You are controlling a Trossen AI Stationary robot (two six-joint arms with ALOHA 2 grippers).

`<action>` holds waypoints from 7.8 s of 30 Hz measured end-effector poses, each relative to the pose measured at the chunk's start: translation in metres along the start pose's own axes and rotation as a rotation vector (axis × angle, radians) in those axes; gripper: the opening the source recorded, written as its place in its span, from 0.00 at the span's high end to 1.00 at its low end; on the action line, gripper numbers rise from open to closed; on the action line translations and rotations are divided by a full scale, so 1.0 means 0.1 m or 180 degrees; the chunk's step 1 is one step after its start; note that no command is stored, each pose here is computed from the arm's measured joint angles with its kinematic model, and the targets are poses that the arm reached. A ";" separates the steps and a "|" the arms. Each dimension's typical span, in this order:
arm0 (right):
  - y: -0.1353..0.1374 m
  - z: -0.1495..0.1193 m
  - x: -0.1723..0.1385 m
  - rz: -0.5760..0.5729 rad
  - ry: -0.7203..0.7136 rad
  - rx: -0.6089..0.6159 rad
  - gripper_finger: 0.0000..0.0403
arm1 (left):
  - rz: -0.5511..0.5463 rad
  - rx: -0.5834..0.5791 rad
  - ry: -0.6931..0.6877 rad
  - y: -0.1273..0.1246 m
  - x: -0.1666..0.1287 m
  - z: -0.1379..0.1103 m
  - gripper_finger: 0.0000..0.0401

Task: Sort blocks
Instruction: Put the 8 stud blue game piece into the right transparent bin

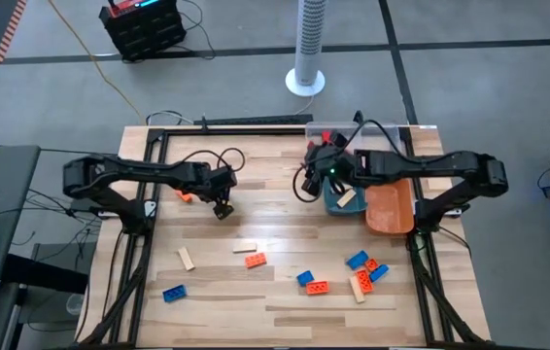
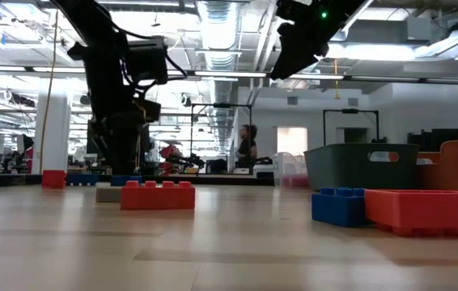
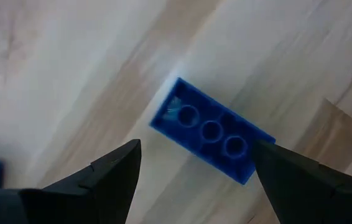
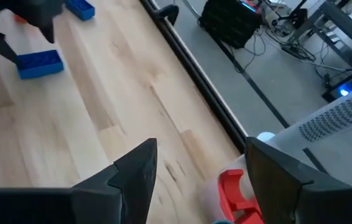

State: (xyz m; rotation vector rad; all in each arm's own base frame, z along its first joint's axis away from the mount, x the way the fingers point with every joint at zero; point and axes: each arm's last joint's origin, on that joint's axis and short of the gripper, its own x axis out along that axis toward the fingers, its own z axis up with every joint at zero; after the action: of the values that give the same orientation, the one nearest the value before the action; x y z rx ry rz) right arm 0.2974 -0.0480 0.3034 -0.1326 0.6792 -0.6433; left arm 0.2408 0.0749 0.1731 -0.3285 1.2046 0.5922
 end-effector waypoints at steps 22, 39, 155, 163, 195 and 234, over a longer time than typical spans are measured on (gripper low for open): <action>0.06 0.00 -0.04 -0.0021 -0.0015 -0.0056 0.40 | -0.0697 0.1004 -0.0351 -0.14 -0.01 0.17 0.25; 0.07 0.01 -0.05 -0.0001 -0.0053 -0.0059 0.40 | -0.0099 0.4946 -0.0165 -0.42 -0.17 0.00 0.25; -0.27 -0.52 -0.28 -0.1270 0.1433 0.0232 0.64 | -0.1039 0.1497 -0.1926 -0.59 -0.52 0.48 0.32; -0.98 -0.86 0.10 -0.1496 0.2348 0.0790 0.64 | -0.1125 0.1709 -0.1916 -0.72 -0.64 0.30 0.32; -0.73 -0.60 -0.46 -0.0517 0.0546 0.0736 0.41 | 0.0737 -0.0010 0.0276 0.76 -0.19 0.04 0.32; 0.29 -0.53 -0.30 0.0068 0.0052 0.0082 0.41 | 0.0056 0.0268 0.0311 1.18 0.04 0.24 0.70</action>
State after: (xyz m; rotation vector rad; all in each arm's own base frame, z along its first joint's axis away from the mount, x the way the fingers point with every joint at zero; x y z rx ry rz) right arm 0.2607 -0.0024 0.2695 -0.0963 0.6870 -0.6330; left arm 0.1906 0.1839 0.1858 -0.2785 1.3236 0.5440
